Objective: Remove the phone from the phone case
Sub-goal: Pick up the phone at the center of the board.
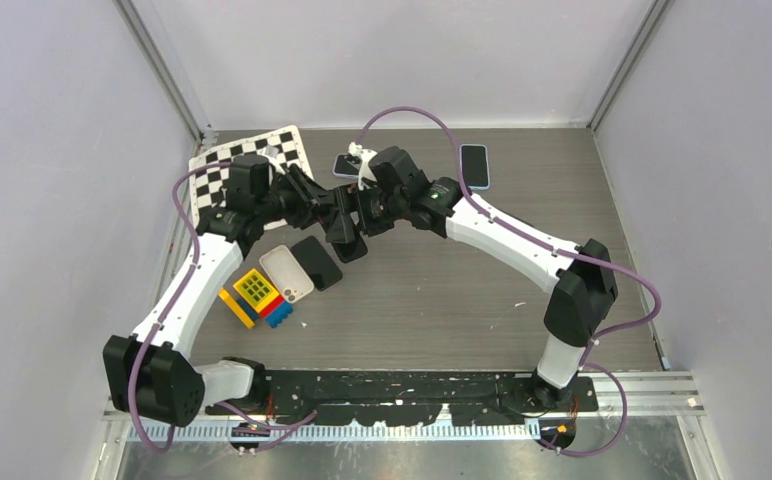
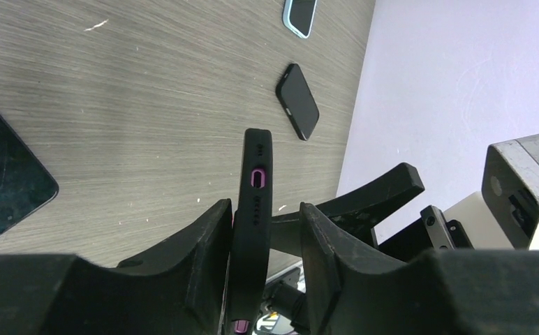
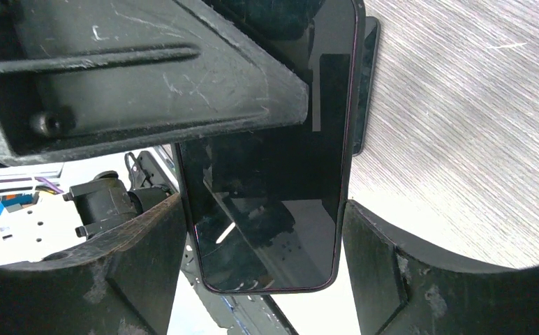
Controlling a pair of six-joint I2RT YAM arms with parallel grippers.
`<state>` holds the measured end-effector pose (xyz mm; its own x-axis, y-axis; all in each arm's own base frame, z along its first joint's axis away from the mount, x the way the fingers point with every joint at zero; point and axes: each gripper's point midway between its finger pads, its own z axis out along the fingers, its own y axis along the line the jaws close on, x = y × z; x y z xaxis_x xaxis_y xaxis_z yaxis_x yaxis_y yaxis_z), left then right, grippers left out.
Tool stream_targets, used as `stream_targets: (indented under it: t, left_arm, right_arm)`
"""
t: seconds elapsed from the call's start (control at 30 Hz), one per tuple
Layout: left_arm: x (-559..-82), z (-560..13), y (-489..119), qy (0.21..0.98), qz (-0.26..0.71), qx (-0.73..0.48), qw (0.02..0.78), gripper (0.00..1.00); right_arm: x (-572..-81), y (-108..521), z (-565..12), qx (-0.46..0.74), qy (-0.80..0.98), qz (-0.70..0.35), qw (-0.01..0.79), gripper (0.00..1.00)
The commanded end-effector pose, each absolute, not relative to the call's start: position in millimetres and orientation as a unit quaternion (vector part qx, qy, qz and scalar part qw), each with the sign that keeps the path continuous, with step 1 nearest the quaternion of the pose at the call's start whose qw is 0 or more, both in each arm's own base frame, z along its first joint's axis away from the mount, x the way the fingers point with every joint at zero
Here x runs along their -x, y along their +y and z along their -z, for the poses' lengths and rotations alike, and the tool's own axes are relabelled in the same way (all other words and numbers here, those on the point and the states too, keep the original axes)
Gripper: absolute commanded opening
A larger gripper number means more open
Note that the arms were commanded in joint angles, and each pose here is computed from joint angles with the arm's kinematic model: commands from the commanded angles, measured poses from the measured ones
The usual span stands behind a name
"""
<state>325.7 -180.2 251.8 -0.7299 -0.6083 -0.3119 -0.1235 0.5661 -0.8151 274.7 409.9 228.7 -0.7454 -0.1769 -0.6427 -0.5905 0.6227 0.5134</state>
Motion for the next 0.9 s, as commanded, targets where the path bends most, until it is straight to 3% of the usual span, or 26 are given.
stream_targets:
  t: [0.0,0.1,0.17,0.23,0.33,0.37,0.43,0.47,0.53,0.63,0.8,0.87]
  left_arm:
    - [-323.8,-256.4,-189.5,0.835,0.428,0.204,0.281,0.43]
    - [-322.5,-252.5,-191.9,0.839,0.427,0.196,0.273,0.45]
    - [-321.8,-250.7,-192.3,0.842,0.425,0.193,0.27,0.41]
    - [-322.3,-251.0,-190.3,0.844,0.42,0.193,0.274,0.31]
    - [-323.4,-254.4,-187.5,0.843,0.414,0.191,0.285,0.03]
    - [-324.0,-256.5,-187.0,0.842,0.414,0.19,0.289,0.0]
    - [-325.5,-261.9,-186.3,0.839,0.415,0.184,0.301,0.0]
    - [-326.1,-265.1,-185.3,0.837,0.414,0.18,0.308,0.0]
    - [-328.1,-271.3,-182.9,0.834,0.412,0.174,0.322,0.0]
    - [-332.2,-284.5,-178.1,0.826,0.415,0.16,0.345,0.0]
    - [-339.8,-331.0,-177.2,0.785,0.46,0.101,0.403,0.0]
    - [-338.5,-356.1,-183.6,0.76,0.485,0.061,0.427,0.0]
  right_arm:
    - [-277.8,427.9,-282.8,0.247,0.806,-0.423,0.332,0.47]
    - [-275.9,430.6,-286.5,0.251,0.8,-0.433,0.331,0.47]
    - [-274.7,431.3,-287.9,0.254,0.798,-0.436,0.33,0.47]
    - [-275.4,431.0,-288.1,0.253,0.798,-0.435,0.331,0.48]
    - [-276.2,430.3,-283.5,0.245,0.804,-0.432,0.326,0.51]
    - [-277.0,429.3,-282.3,0.242,0.806,-0.432,0.324,0.54]
    - [-278.7,424.2,-274.7,0.234,0.813,-0.428,0.32,0.67]
    - [-279.2,421.7,-277.9,0.232,0.81,-0.43,0.324,0.85]
    - [-282.3,412.8,-279.0,0.224,0.809,-0.431,0.333,0.98]
    - [-281.6,390.4,-285.5,0.208,0.796,-0.455,0.34,0.99]
    - [-299.2,348.9,-345.7,0.152,0.719,-0.542,0.408,1.0]
    - [-301.9,333.1,-358.1,0.121,0.698,-0.567,0.42,0.96]
